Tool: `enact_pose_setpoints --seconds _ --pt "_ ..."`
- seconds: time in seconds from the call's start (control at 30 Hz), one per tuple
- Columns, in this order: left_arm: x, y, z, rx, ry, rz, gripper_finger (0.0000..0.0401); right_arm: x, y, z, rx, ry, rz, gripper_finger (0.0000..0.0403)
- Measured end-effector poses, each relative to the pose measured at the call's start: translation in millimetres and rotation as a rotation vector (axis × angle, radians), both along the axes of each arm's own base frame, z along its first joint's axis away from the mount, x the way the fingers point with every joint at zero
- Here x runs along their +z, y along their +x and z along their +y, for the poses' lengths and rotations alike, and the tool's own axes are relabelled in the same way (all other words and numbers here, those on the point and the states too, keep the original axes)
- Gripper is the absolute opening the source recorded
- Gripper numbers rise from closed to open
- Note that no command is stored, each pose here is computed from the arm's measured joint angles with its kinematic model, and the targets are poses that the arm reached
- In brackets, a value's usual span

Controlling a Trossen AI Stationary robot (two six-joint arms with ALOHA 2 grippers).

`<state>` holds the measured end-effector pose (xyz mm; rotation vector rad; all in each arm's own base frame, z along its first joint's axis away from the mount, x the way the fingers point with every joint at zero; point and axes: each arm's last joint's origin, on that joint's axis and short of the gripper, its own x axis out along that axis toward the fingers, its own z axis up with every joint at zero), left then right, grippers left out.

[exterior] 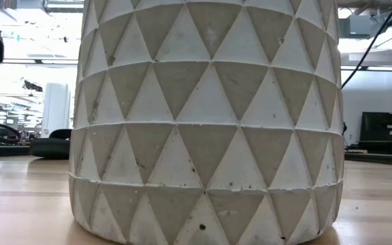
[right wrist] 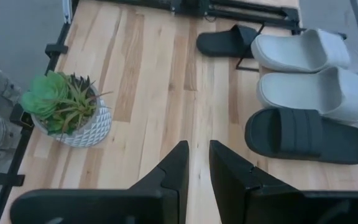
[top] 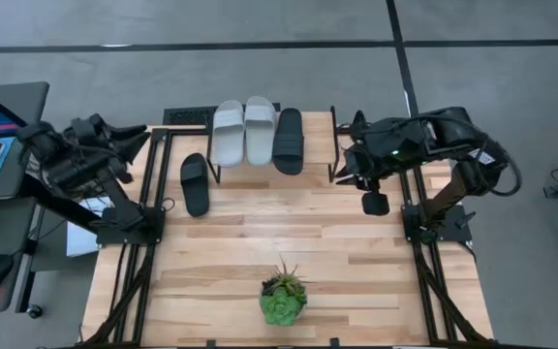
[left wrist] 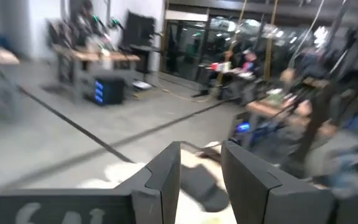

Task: Pick and place slides into the shelf
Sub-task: Put the black slide on the shelf

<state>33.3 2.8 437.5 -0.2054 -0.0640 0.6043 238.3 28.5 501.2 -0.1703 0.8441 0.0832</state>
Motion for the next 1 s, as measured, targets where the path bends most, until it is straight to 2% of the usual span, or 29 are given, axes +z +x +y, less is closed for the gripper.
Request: enact_pose_setpoints --seconds 0.17,0.4,0.53,0.8,1.0 --pt "-12.2 12.7 -10.1 0.133 0.249 0.198 0.0103 -6.4 10.4 1.4 0.002 -0.002 0.029 0.0054" --pt "-17.9 36.0 -3.4 0.514 0.328 0.387 0.0102 -31.9 22.1 2.9 -0.014 -0.004 0.145 0.0054" --pt "-23.3 43.3 5.8 0.665 0.38 0.53 0.0102 -52.1 25.9 3.4 -0.027 -0.008 0.232 0.0054" --pt "-37.9 47.7 16.3 0.782 0.461 0.755 0.0102 -94.0 36.5 -1.3 -0.072 -0.018 0.402 0.0054" --pt "-42.2 50.9 15.3 0.773 0.485 0.793 0.0102 -106.2 38.5 -11.0 -0.111 -0.016 0.455 0.0054"
